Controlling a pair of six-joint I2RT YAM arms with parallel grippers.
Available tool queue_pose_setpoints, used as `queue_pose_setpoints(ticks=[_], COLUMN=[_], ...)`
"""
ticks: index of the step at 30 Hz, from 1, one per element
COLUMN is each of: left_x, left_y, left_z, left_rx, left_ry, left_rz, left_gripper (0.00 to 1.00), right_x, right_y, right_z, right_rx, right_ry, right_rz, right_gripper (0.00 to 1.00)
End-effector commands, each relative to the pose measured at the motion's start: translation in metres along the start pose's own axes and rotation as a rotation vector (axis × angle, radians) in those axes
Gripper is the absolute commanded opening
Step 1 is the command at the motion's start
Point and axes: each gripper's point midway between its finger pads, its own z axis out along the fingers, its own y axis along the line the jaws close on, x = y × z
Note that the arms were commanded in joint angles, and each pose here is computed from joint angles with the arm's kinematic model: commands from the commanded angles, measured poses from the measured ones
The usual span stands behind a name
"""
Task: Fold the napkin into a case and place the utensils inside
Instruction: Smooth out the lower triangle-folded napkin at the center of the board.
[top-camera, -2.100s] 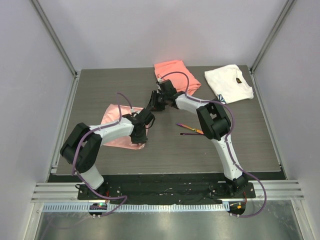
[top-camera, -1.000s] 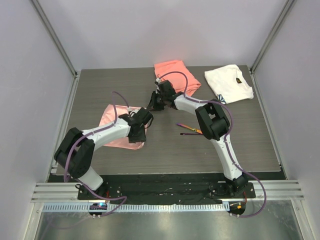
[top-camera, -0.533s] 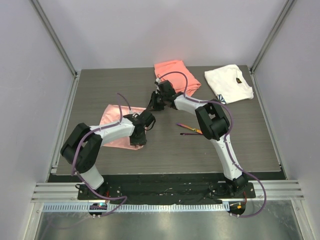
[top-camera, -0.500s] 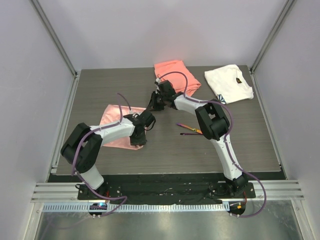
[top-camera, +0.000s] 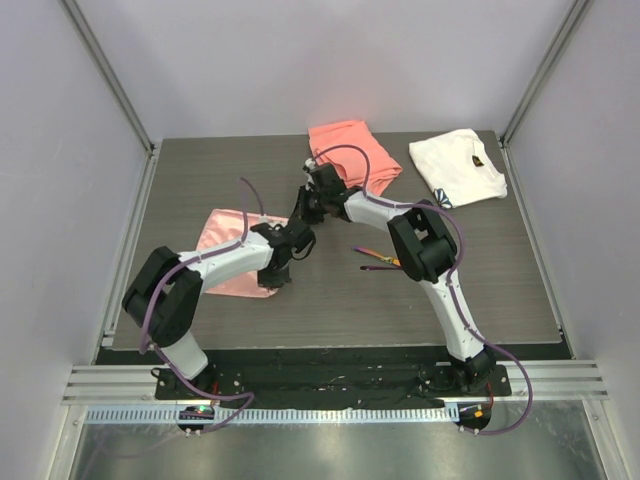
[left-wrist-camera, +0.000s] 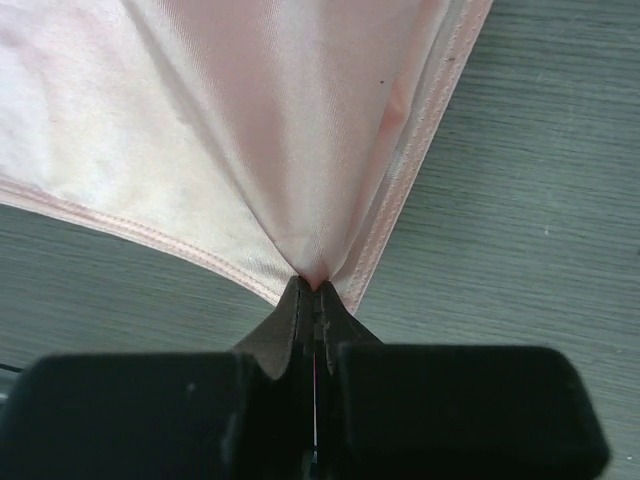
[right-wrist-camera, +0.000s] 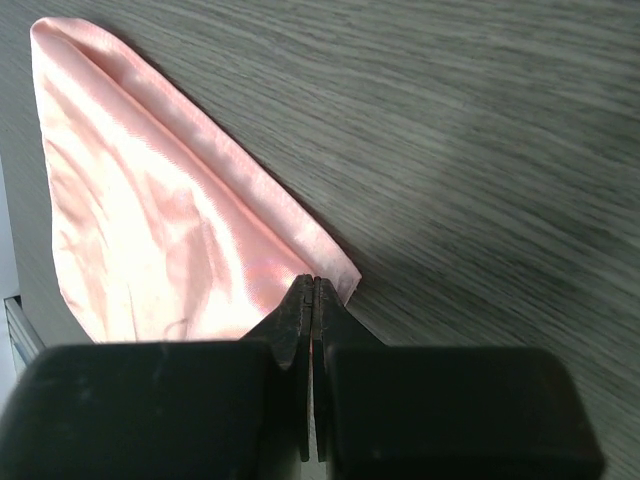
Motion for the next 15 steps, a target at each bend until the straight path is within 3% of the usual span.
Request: queue_pose_setpoints(ticks=[1, 7, 15], left_x=[-0.019, -0.014, -0.007], left_y=[0.004, 0.002, 0.000], left_z=[-0.026, -0.024, -0.016], left_rx=[-0.028, -0.064, -0.127], left_ry=[-0.083, -0.068, -0.069], left_rz=[0.024, 0.076, 0.150], left_gripper=[0.00, 0.00, 0.00], right_x=[-0.053, -0.064, -0.058], right_y=[0.058, 0.053, 0.021], right_z=[-0.045, -0.059, -0.044], right_rx=[-0.075, -0.002, 0.024], right_ry=[-0.129, -0.161, -0.117], right_rz=[-0.097, -0.138, -0.113], right_gripper=[0.01, 0.01, 0.01])
